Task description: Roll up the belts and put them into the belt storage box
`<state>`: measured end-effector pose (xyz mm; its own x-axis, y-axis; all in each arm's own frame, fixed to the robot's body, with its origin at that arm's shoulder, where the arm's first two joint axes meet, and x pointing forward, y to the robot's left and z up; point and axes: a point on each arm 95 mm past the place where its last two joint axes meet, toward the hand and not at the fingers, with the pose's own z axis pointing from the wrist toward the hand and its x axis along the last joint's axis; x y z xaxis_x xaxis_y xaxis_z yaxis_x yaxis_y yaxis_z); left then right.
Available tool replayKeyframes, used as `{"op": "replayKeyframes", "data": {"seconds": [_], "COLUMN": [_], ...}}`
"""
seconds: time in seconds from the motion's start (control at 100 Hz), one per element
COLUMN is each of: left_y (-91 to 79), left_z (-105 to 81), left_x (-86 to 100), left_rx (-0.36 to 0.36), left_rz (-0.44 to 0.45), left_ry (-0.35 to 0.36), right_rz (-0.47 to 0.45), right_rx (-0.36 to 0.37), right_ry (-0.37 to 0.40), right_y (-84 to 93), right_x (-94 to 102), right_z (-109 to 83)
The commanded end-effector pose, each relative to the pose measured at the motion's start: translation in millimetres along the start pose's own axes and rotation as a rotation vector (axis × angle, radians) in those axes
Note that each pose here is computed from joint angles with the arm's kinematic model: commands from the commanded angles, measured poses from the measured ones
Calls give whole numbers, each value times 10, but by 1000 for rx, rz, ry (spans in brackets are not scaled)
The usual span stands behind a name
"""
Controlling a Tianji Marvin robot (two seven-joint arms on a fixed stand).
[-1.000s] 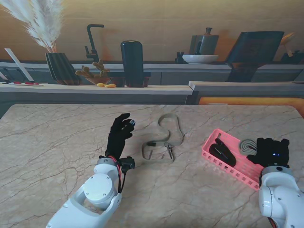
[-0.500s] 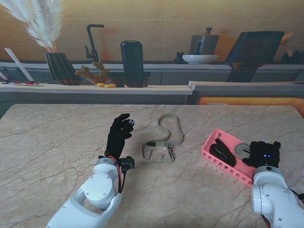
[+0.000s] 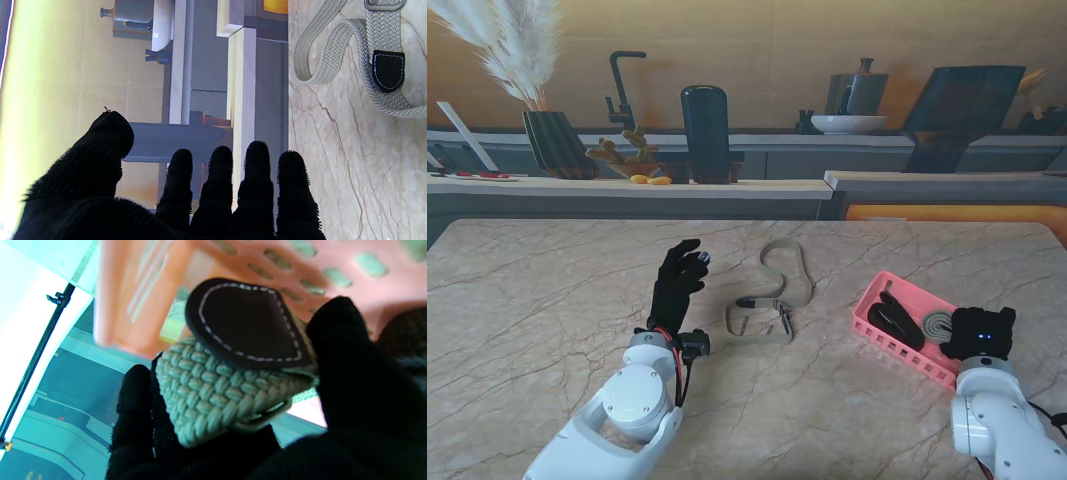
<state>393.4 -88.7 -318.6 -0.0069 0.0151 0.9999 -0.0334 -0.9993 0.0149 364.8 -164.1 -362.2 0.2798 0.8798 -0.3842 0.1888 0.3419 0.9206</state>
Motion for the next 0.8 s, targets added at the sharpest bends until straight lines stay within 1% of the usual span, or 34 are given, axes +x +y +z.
{"op": "replayKeyframes", "data": {"seconds": [0.0,0.21,0.48,0.58,0.68,0.79], "left_y": [17,21,18,19,21,21], "left_z": [-33,-38,-38,-40,-45,-47], "left_x": [-11,-9,-2,3,7,11], "left_rx": [-5,-6,-2,0,1,2], "left_rz": [-6,-9,-10,-11,-14,-15], "left_ry": [-7,-11,-9,-9,-9,-9], "right_rz": [-1,14,-4,-40,-90,-125], "right_rx": [25,76,114,109,92,68], "right_ry": [-3,-2,28,46,63,71], "right_y": [-66,-145,-129,-98,-67,-36], "right_x": [19,42,15,18,30,39], "right_z": [-4,-20,-62,-83,-101,-112]}}
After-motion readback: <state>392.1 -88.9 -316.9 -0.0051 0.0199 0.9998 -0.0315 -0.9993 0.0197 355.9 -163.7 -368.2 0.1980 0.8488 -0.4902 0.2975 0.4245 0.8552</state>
